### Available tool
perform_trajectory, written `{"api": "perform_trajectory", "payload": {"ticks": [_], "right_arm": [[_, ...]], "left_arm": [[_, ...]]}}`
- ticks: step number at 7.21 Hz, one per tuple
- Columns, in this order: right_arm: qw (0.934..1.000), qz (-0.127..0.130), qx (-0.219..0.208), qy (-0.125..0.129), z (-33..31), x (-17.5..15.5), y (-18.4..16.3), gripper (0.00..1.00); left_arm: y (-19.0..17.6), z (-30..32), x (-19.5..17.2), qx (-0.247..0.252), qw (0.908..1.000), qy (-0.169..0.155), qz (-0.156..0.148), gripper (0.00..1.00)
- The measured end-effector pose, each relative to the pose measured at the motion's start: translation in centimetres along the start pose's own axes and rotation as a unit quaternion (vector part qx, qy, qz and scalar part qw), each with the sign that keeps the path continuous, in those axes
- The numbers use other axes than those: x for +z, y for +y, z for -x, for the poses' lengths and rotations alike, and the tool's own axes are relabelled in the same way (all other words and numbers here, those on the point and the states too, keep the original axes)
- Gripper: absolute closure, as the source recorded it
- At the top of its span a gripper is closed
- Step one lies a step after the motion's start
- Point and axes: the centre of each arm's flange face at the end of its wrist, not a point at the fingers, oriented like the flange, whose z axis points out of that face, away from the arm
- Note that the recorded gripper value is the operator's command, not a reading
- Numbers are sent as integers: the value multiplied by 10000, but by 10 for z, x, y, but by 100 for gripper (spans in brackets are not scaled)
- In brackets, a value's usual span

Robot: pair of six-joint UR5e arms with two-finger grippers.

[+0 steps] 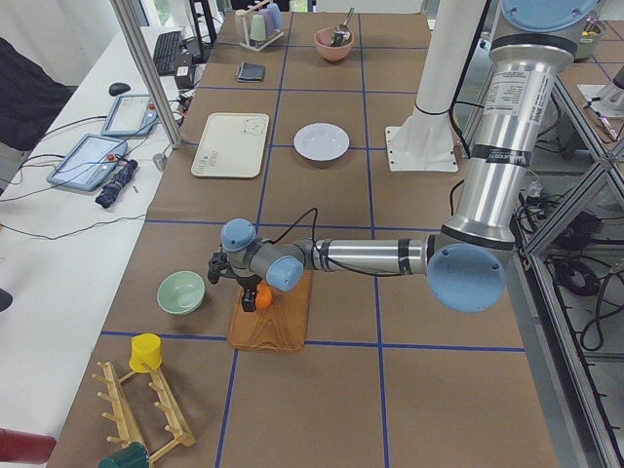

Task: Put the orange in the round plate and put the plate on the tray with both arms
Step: 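Lower the left gripper onto the orange on the wooden board and grasp it, then carry the orange with the left gripper over the white plate and lower it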

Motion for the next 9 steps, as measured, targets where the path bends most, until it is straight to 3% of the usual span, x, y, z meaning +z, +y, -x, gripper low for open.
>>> {"api": "perform_trajectory", "payload": {"ticks": [1, 3, 6, 8, 9], "right_arm": [[10000, 7, 4, 2, -1, 1, 0, 0], [10000, 11, 8, -3, -1, 1, 0, 0], [10000, 3, 11, -19, 0, 0, -1, 0], [10000, -21, 22, -21, 5, -3, -8, 0], [10000, -44, 2, -31, 8, -6, -11, 0]], "left_arm": [[1, 0, 0, -3, 10000, 10, 26, 62], [5, -9, -4, -52, 9997, 155, 196, 100], [-18, -82, -59, -148, 9987, 362, 337, 100], [-48, -191, -118, -507, 9971, 453, 335, 100], [-47, -254, -130, -716, 9952, 554, 381, 100]]}}
